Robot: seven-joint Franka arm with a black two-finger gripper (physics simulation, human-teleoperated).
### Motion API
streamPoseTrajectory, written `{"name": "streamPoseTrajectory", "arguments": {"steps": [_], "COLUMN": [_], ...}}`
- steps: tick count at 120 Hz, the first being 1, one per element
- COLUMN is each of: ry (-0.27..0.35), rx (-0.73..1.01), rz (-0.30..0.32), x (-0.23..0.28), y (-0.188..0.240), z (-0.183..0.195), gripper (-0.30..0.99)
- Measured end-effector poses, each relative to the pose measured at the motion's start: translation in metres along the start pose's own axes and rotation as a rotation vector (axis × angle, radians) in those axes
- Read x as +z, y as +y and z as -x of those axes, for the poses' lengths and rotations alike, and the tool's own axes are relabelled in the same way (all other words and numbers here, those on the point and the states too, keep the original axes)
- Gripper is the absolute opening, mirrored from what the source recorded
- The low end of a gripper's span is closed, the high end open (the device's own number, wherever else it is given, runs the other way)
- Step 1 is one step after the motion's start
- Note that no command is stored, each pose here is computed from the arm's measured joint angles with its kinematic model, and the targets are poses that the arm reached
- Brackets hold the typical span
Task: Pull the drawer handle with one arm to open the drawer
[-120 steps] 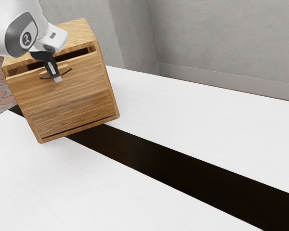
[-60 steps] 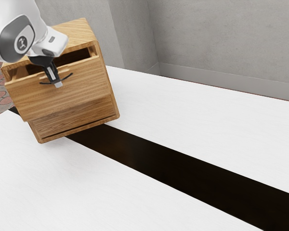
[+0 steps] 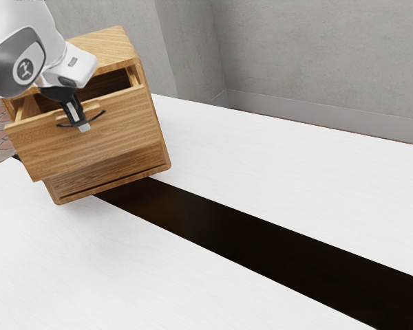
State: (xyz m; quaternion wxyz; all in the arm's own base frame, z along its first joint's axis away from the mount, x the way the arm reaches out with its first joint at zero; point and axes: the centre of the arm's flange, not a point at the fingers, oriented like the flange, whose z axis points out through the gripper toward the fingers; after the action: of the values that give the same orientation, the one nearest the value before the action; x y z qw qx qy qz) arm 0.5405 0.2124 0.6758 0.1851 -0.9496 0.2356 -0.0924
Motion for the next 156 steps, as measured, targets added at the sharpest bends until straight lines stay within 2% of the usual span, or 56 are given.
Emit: {"name": "streamPoseTrajectory", "arguments": {"steps": [104,156], "ry": [0.011,0.016], "rx": [-0.009,0.004], "rz": [0.001,-0.002], "x": [-0.022,-0.038], "y": [0.043,0.078], "z": [0.005,0.008], "gripper": [-0.09,-0.09]}}
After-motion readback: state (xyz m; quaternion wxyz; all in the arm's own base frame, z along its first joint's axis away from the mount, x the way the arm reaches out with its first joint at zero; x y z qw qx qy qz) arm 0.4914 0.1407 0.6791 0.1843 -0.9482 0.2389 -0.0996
